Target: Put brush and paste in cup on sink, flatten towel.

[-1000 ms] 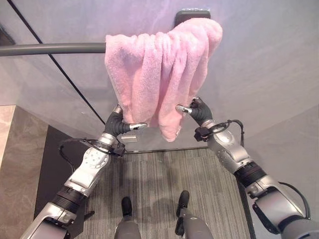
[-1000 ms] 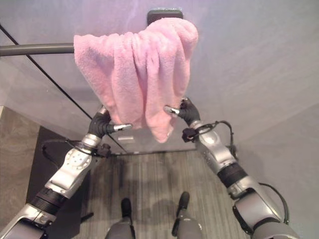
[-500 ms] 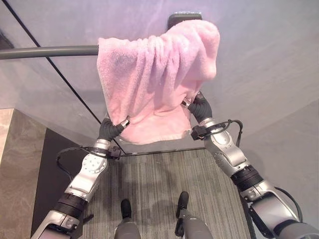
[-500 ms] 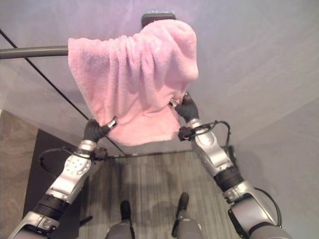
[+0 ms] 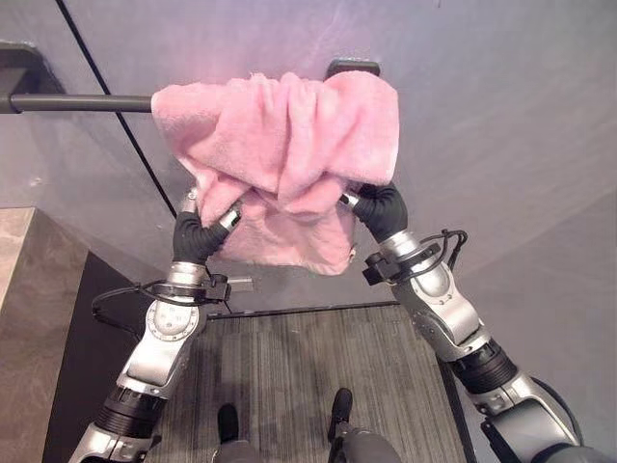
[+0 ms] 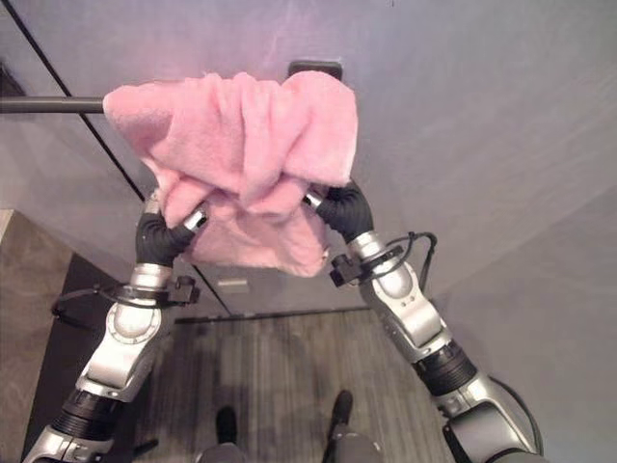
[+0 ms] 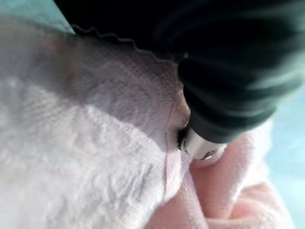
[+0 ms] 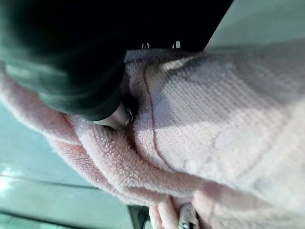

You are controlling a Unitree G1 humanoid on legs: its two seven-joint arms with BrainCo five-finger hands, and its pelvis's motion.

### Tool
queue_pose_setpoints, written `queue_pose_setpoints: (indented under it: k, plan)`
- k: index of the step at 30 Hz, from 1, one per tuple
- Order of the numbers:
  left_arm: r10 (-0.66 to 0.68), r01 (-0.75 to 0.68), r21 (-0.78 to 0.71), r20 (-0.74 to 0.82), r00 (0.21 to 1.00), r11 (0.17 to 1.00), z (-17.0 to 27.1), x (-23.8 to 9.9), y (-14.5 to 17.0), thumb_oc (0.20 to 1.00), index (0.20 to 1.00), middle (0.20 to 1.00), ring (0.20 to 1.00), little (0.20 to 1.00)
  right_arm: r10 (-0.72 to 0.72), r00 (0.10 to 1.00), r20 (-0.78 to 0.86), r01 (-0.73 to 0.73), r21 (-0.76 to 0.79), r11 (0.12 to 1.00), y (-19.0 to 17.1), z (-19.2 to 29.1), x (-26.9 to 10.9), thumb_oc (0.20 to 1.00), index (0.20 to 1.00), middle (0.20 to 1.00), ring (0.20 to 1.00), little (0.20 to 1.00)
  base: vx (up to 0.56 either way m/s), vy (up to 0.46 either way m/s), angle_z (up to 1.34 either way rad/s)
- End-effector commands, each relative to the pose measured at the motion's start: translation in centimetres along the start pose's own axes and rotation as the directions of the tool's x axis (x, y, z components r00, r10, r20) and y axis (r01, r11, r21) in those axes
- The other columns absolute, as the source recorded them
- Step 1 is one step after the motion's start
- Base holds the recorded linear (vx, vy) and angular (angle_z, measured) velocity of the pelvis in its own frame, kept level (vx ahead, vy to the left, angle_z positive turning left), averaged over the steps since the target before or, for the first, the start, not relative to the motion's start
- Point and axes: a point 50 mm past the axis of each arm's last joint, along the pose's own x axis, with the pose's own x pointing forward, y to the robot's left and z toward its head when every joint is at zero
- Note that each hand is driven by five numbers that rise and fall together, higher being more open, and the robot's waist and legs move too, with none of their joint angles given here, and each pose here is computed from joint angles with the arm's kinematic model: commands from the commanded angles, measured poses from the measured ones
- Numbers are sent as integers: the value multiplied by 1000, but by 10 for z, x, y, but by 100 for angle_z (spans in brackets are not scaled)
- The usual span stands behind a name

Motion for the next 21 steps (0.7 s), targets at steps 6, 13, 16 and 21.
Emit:
queue_pose_setpoints:
  k: [6, 13, 16, 21]
  plan:
    - [107, -123, 91, 164, 981, 988, 27, -10, 23, 200, 200, 200, 200, 200, 90, 989, 115, -85, -51, 995, 18, 21, 23, 256, 256, 256, 256, 256, 0, 0, 0]
    - [208, -225, 131, 137, 969, 965, 20, -20, 41, 200, 200, 200, 200, 200, 89, 991, 103, -84, -57, 995, 20, 18, 32, 300, 300, 300, 300, 300, -9, 9, 4]
    - [285, -293, 108, 81, 955, 950, 6, -25, 45, 200, 200, 200, 200, 200, 89, 994, 58, -87, -28, 996, 23, 6, 32, 294, 294, 294, 294, 294, 6, 10, 15]
    - [367, -353, 121, -123, 922, 928, -42, -33, 36, 200, 200, 200, 200, 200, 33, 994, -106, -29, 38, 999, 29, -37, 23, 325, 325, 325, 325, 325, 1, 0, 1]
